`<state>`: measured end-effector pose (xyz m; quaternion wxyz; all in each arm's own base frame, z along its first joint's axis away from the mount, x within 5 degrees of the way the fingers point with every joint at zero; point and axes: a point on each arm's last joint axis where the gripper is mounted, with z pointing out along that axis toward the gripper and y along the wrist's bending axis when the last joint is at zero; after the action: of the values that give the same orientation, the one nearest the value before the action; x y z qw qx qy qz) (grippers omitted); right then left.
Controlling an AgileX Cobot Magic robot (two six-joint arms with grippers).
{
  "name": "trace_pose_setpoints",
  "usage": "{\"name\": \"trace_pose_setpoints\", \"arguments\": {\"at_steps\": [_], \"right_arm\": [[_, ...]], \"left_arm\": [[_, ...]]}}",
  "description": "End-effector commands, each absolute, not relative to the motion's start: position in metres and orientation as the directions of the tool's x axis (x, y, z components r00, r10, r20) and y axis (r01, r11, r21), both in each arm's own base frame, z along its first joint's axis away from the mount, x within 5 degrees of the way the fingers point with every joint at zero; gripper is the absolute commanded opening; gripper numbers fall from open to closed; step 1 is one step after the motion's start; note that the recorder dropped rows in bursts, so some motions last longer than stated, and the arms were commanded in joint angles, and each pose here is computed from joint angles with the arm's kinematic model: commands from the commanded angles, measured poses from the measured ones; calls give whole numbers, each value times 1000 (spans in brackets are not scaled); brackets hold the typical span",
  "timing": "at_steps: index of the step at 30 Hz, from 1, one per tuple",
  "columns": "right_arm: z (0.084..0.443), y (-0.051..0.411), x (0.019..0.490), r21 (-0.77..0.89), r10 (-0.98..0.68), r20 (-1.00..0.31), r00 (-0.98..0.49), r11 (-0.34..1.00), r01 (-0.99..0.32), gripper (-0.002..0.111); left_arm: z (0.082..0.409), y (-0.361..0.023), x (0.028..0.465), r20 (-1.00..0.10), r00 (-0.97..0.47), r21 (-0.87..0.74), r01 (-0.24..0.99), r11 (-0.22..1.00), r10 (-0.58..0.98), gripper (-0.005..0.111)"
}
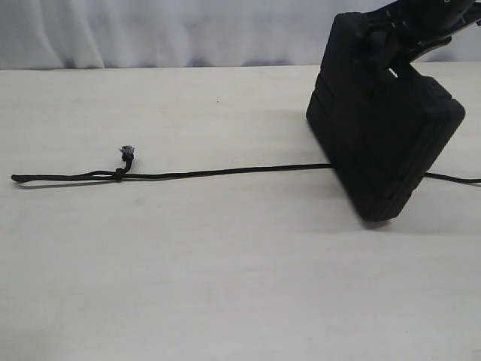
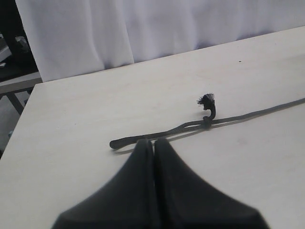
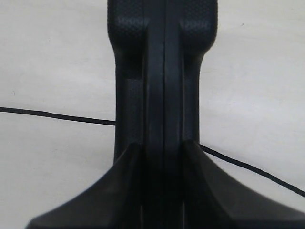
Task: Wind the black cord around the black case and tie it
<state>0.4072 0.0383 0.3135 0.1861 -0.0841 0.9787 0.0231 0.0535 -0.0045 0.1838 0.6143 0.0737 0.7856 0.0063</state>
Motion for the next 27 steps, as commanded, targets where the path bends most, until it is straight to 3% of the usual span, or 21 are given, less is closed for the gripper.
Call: {"name": "trace_pose_setpoints", "arguments": {"at_steps": [1, 24, 27], "right_arm": [[317, 38, 404, 8, -172, -362, -916, 982, -187, 4], [317, 38, 404, 13, -157, -363, -918, 985, -173, 4], [317, 38, 404, 13, -157, -363, -918, 985, -173, 4]], "left_arm": [[184, -5, 54, -968, -223, 90, 111, 990, 113, 0], [184, -5, 54, -968, -223, 92, 111, 990, 115, 0], [194, -4, 56, -979, -112, 159, 97, 982, 170, 0]]}}
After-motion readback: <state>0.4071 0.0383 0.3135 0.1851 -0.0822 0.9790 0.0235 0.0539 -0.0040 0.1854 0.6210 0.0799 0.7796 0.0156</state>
